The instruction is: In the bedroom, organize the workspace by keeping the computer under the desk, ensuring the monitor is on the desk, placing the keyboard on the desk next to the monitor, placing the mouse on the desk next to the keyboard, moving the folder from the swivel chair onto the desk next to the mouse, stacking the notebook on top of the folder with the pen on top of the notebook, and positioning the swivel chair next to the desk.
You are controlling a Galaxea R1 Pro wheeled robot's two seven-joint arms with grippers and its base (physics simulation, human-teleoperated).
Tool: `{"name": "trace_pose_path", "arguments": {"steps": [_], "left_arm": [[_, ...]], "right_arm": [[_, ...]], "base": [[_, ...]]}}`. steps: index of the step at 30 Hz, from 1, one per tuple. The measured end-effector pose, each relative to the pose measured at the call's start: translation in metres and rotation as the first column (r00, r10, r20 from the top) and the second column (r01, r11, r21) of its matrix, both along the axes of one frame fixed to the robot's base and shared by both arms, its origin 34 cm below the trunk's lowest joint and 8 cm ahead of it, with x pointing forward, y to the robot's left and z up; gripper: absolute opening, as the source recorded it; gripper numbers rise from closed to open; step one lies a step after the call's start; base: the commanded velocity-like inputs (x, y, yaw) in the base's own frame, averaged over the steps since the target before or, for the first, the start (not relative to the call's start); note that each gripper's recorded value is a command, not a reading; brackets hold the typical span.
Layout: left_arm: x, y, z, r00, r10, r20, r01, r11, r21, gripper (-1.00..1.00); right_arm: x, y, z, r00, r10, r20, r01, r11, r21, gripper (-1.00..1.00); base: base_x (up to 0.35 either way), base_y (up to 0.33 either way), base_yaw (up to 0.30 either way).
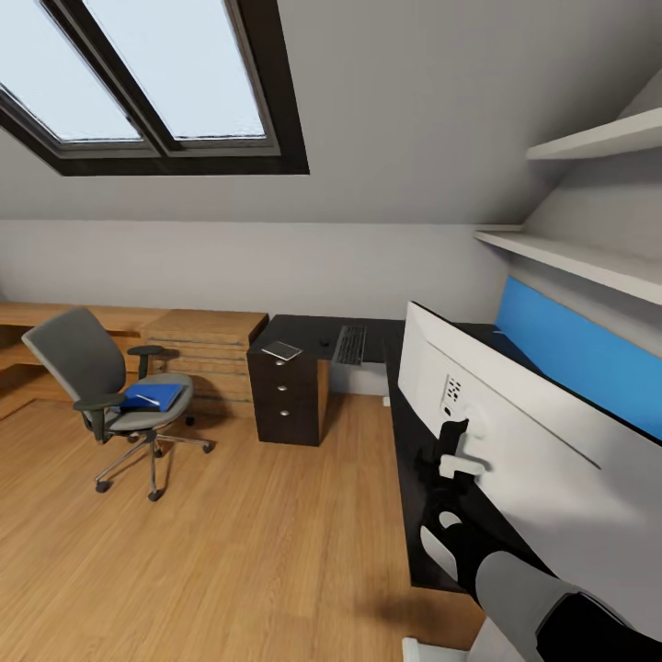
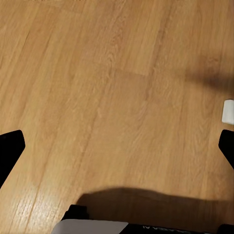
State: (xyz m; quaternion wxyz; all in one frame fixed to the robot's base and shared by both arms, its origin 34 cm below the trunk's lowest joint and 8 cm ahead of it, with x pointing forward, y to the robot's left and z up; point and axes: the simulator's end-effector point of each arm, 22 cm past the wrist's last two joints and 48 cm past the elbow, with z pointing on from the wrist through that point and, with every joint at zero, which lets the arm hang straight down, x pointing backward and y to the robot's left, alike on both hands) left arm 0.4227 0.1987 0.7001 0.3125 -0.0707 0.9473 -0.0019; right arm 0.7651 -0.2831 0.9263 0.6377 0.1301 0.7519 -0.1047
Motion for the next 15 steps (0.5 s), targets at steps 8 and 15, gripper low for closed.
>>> {"name": "trace_pose_path", "arguments": {"steps": [8, 15], "left_arm": [[0.0, 0.0, -0.0001, 1.0, 0.0, 0.0, 0.0, 1.0, 0.0, 1.0], [0.0001, 0.0, -0.0003, 1.0, 0.0, -0.001, 0.0, 1.0, 0.0, 1.0]], "right_arm": [[-0.0001, -0.0003, -0.0002, 1.0, 0.0, 0.0, 0.0, 1.0, 0.0, 1.0], [0.0001, -0.0005, -0.0007, 1.0, 0.0, -0.001, 0.0, 1.0, 0.0, 1.0]], "base": [[-0.019, 0.0, 0.0], [-0.218, 0.0, 0.0]]}}
